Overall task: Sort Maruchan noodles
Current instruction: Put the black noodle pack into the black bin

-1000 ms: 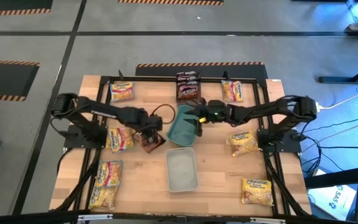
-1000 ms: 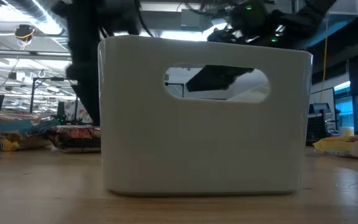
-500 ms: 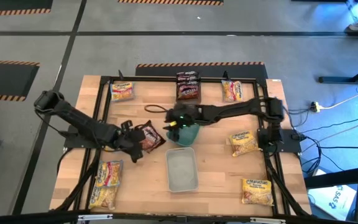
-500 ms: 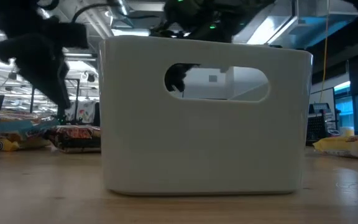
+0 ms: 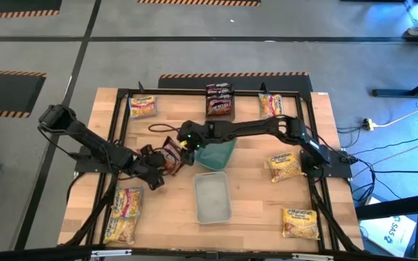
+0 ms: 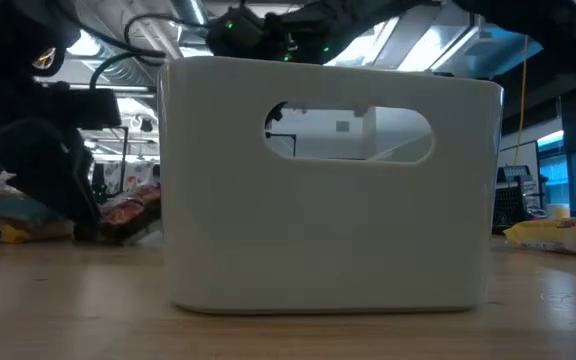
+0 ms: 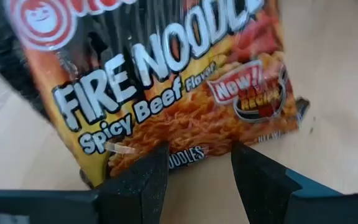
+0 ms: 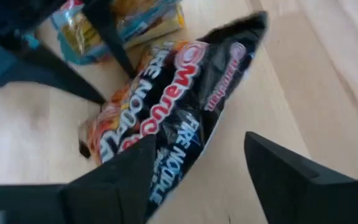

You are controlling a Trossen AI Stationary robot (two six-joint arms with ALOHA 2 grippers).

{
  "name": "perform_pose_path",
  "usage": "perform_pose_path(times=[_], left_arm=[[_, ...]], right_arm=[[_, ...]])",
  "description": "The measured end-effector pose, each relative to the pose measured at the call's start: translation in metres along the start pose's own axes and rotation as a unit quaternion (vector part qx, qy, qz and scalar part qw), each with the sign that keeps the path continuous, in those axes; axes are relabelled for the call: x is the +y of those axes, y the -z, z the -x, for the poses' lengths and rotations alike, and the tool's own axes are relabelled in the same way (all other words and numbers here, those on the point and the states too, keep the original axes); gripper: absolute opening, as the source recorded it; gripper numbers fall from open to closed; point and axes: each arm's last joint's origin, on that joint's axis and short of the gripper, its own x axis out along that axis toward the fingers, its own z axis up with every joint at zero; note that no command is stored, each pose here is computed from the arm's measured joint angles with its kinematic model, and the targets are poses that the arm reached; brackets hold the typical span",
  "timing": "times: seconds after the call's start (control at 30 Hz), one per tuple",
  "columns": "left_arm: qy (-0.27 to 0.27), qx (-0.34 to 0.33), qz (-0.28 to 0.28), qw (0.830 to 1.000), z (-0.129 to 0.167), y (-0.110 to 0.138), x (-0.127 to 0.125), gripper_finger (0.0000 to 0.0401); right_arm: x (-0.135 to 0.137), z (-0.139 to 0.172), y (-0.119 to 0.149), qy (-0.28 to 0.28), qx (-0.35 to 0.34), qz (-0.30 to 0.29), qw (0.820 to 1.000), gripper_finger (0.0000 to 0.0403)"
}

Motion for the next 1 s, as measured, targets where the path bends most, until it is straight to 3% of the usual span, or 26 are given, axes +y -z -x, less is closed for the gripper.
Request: perform_pose_path(times=[0.23, 0.63, 0.87, 1.0], left_arm=[[-0.001, -0.021, 0.007, 1.0, -0.006, 0.008, 0.005, 0.017], [0.003, -0.044, 0.005, 0.999, -0.007, 0.005, 0.003, 0.017], [-0.001, -0.056, 0.01, 0.998, -0.007, 0.003, 0.002, 0.017], [-0.005, -0.061, 0.017, 0.998, -0.008, 0.001, 0.004, 0.017]], right_arm=[[-0.017, -0.006, -0.002, -0.055, 0.027, -0.069, 0.996, 0.0263], [-0.017, -0.016, 0.003, -0.094, 0.039, -0.119, 0.988, 0.0263], [-0.009, -0.023, 0.001, -0.133, 0.015, -0.111, 0.985, 0.0263], [-0.004, -0.024, -0.001, -0.137, 0.002, -0.102, 0.985, 0.024]])
